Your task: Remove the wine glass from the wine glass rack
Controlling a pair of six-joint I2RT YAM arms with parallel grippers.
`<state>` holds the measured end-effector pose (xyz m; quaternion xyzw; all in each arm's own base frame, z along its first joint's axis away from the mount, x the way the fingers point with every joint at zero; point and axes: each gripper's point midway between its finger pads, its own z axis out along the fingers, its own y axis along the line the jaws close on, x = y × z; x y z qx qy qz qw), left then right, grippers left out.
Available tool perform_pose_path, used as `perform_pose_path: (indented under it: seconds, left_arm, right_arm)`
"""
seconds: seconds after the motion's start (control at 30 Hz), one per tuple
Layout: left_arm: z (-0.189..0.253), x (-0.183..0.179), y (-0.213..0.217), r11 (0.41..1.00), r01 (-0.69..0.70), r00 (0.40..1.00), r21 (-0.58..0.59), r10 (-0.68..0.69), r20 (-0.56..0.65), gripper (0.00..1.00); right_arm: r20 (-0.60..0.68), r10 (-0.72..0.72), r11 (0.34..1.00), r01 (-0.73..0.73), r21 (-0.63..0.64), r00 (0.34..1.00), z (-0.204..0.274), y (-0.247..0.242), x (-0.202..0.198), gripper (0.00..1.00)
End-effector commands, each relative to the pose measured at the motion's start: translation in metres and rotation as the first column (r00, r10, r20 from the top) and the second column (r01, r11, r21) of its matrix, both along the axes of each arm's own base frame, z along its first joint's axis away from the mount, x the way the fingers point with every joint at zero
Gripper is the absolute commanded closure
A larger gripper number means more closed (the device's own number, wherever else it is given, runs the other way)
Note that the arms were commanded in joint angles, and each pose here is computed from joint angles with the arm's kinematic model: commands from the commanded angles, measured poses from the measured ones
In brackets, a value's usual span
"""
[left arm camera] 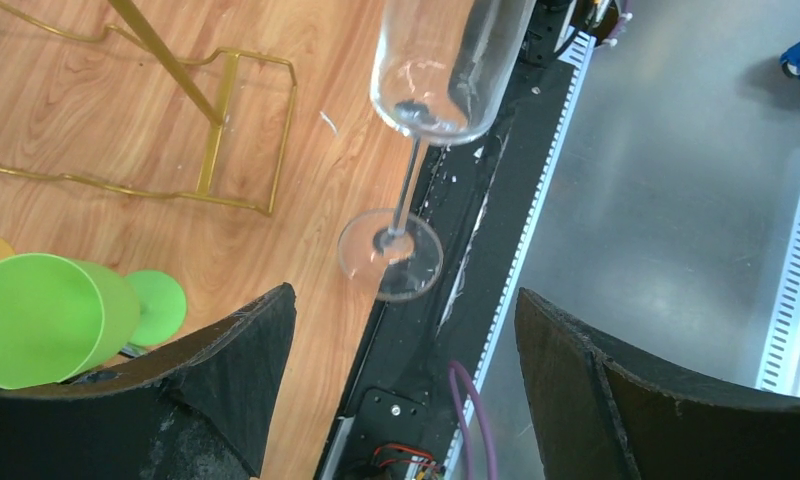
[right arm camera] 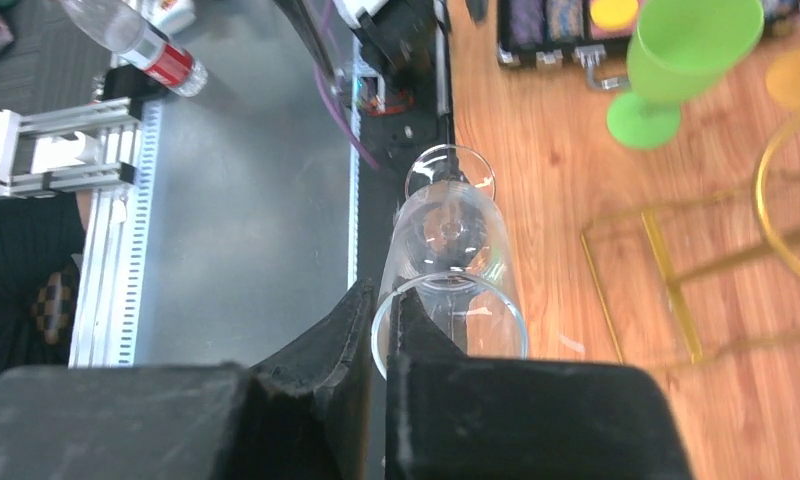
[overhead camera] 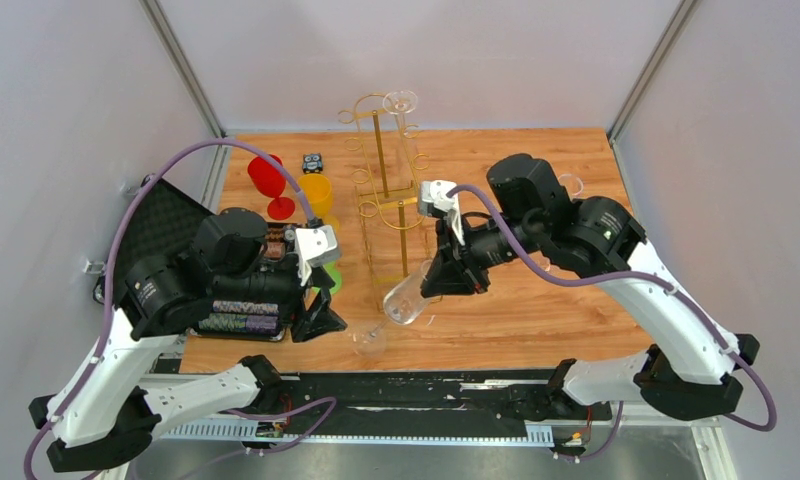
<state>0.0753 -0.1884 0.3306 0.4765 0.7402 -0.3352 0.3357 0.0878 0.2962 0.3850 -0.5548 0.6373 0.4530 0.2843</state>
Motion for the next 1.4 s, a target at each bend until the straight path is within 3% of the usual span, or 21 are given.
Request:
perform_pose_path:
  seconds: [0.0,0.23,0.47,0.63,0.83,1.0,1.37]
  left_arm:
    - [0.014,0.007,-0.002,0.999,-0.026,0.999,-0.040,0.028,0.045,0.12]
    - [0.018,0.008,0.000,0.998,-0.037,0.998,-0.048,0.040,0.056,0.12]
    - [0.022,0.008,0.002,0.997,-0.052,0.996,-0.060,0.056,0.067,0.08]
    - [0.025,0.011,0.002,0.995,-0.067,0.994,-0.073,0.073,0.080,0.06]
    - [0.022,0.019,0.000,0.994,-0.088,0.992,-0.064,0.093,0.088,0.03]
    - [0.017,0.026,-0.003,0.991,-0.126,0.990,-0.049,0.129,0.062,0.01]
    - [0.018,0.032,-0.001,0.986,-0.164,0.983,-0.042,0.167,0.072,0.00]
  right_arm:
    - [0.002,-0.156,0.985,0.156,-0.074,0.988,-0.009,-0.030,0.001,1.00]
    - [0.003,-0.397,0.899,0.389,-0.199,0.918,-0.033,-0.067,0.013,1.00]
    - [0.077,-0.682,0.681,0.670,-0.296,0.727,-0.052,-0.106,0.048,1.00]
    - [0.094,-0.803,0.524,0.773,-0.357,0.588,-0.069,-0.133,0.077,1.00]
    - [0.149,-0.898,0.346,0.874,-0.340,0.414,-0.076,-0.166,0.123,1.00]
    - [0.146,-0.935,0.258,0.904,-0.340,0.322,-0.088,-0.184,0.160,1.00]
    - [0.138,-0.970,0.147,0.936,-0.321,0.200,-0.113,-0.212,0.235,1.00]
